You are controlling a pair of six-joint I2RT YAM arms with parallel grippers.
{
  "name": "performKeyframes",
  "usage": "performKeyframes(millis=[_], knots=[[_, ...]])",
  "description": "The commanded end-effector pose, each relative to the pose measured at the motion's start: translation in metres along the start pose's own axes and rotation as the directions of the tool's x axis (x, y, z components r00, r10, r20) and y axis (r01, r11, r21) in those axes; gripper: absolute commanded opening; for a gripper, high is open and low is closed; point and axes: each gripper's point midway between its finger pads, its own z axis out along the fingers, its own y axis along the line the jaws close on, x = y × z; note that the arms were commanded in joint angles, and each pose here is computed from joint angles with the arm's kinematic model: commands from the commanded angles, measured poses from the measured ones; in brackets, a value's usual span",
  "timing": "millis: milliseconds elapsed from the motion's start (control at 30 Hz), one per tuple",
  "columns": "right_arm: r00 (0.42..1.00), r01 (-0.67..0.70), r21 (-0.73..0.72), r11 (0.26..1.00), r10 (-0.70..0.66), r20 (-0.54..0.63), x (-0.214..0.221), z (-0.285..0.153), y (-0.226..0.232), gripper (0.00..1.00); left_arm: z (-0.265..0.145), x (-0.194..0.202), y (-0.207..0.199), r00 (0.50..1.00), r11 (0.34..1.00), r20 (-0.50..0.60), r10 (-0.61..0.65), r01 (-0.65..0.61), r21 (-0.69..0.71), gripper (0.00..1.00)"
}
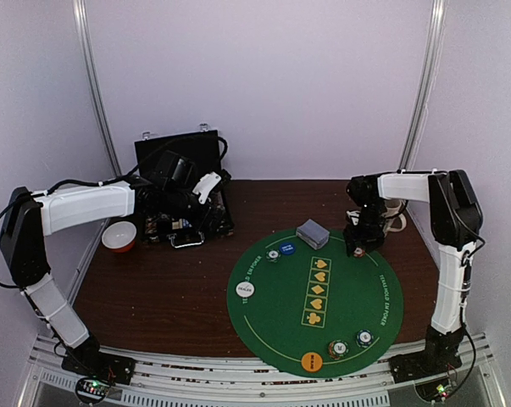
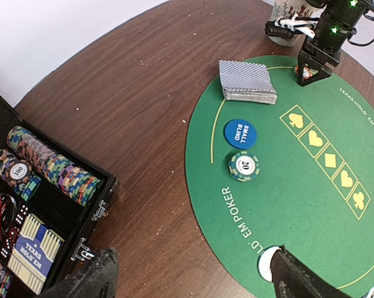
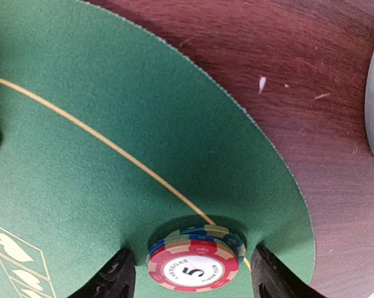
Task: Distribute texas hold em gaming equipment
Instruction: Pick up the pile of poker chips from the poker table mat.
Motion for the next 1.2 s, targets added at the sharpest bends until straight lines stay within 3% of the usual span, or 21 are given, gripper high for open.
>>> performKeyframes(millis=[0,400,633,1033,1167], knots=[[0.997,0.011,-0.008,1.0,-0.012,-0.07,0.019,0.019,0.002,0.61,-0.01,-0.02,0.004,0.998,1.0,0.052,0.019,-0.018,-0.015,0.88],[0.998,0.014,-0.013,1.0,-0.015,-0.062,0.012,0.022,0.005,0.29,-0.011,-0.02,0.004,0.998,1.0,0.053,0.02,-0.019,-0.017,0.88],[0.999,0.032,-0.028,0.999,-0.033,-0.029,0.009,0.007,0.018,0.17,-0.012,-0.021,0.005,0.998,1.0,0.055,0.019,-0.018,-0.018,0.88],[0.997,0.08,-0.039,0.996,-0.079,0.017,0.008,-0.017,0.046,0.11,-0.013,-0.022,0.005,0.998,1.0,0.059,0.021,-0.02,-0.02,0.88],[0.991,0.133,-0.058,0.989,-0.132,0.025,0.015,-0.023,0.074,0.11,-0.013,-0.022,0.005,0.998,1.0,0.057,0.022,-0.021,-0.021,0.88]])
